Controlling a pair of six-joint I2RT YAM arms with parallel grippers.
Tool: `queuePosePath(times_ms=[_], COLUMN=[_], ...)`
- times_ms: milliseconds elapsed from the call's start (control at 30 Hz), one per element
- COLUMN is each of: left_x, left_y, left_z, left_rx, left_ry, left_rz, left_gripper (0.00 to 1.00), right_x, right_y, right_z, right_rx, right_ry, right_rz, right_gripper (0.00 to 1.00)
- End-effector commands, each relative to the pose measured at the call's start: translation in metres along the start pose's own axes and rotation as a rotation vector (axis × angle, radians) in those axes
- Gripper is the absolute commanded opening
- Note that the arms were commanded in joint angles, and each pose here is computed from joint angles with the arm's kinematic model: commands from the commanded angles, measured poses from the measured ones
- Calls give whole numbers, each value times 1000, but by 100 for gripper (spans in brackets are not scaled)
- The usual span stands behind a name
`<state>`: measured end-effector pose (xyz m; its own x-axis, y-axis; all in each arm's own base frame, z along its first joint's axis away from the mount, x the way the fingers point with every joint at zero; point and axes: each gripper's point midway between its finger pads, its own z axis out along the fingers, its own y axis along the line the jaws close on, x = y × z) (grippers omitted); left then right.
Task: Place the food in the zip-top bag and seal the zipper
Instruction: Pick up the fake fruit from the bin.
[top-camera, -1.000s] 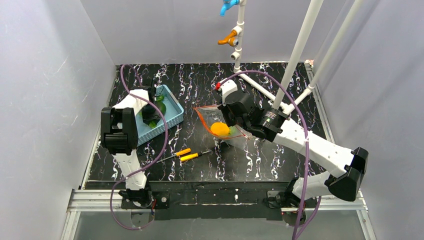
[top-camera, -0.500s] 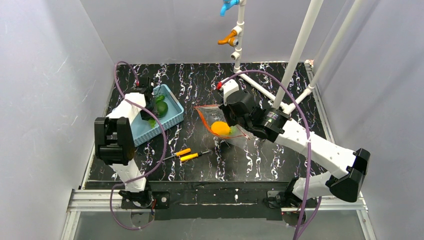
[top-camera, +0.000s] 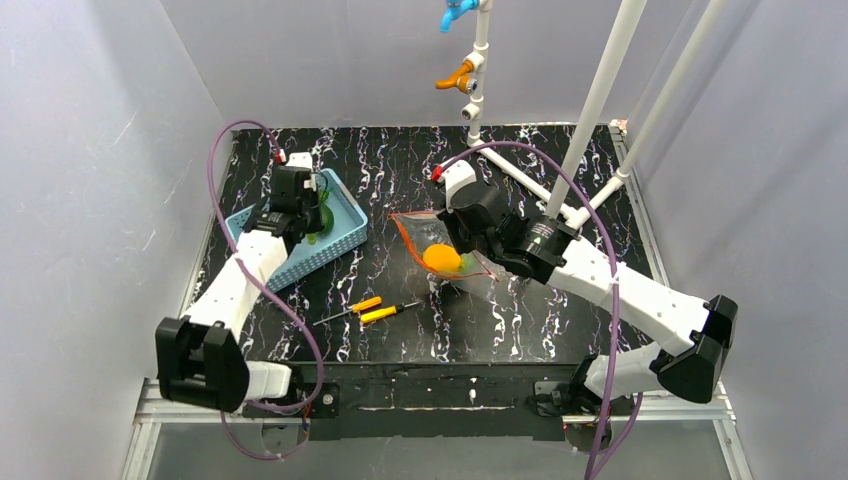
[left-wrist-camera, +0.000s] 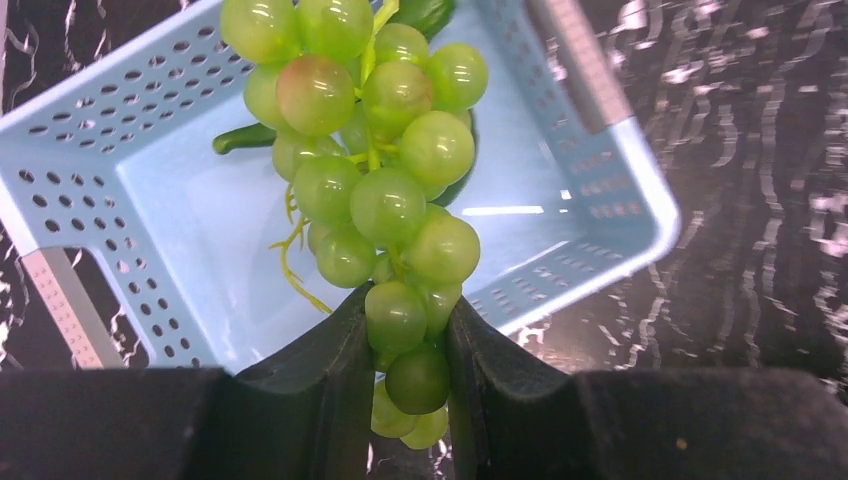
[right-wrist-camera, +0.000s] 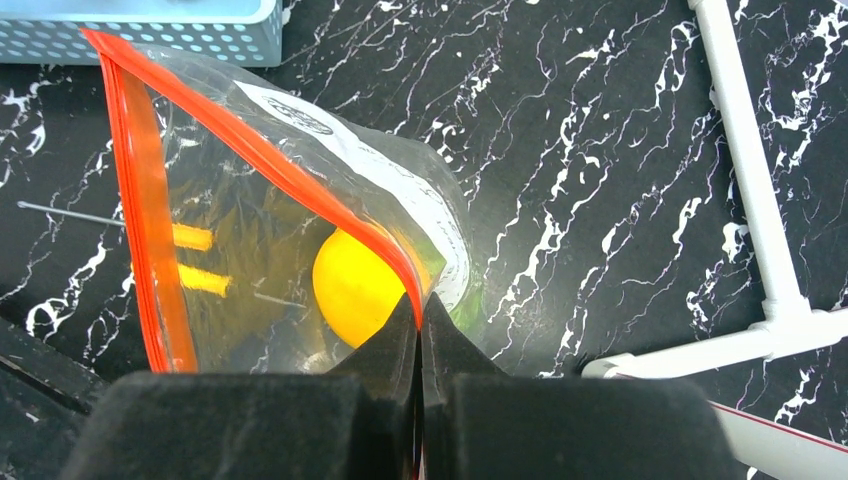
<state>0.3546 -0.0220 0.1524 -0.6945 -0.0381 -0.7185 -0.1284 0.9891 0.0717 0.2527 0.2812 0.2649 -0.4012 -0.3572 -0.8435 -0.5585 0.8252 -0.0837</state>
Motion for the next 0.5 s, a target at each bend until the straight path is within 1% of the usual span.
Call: queuePosePath(times_ms=[0, 100, 133, 200, 267, 300, 333, 367, 400, 433, 467], left_x=[-31, -31, -29, -15, 5, 9, 12, 12, 9, 5, 3], left_y=[-18, -31, -37, -62, -76, -81, -93, -107, -126, -133, -137], left_z=[-35, -62, -78, -119, -153, -167, -185, -204, -230, -244, -253], left_rx=[109, 216, 274, 479, 615, 672, 772, 895, 1075, 1162, 1202], left_ry=[-171, -186, -193, -138, -75, -72, -44, -12, 32, 34, 33], left_rz=[-19, -104, -140, -189, -253, -268, -300, -315, -345, -358, -375], left_gripper=[0, 0, 0, 0, 0, 0, 0, 0, 0, 0, 0], right_x=[-23, -26, -26, -26, -25, -25, -24, -24, -23, -23, -22], right_y=[-1, -2, -2, 1, 5, 6, 8, 10, 12, 13, 13], right_z=[-7, -10, -11, -9, -2, -1, 0, 1, 3, 4, 5], right_rx=[5, 3, 3, -10, -17, -20, -30, -39, -47, -48, -48], right_ry=[-52, -71, -77, -80, -66, -66, -65, -65, -67, -66, -64], right_rz=[18, 18, 22, 24, 18, 19, 19, 21, 24, 24, 22], right_gripper=[1, 1, 1, 1, 1, 1, 1, 1, 1, 1, 1])
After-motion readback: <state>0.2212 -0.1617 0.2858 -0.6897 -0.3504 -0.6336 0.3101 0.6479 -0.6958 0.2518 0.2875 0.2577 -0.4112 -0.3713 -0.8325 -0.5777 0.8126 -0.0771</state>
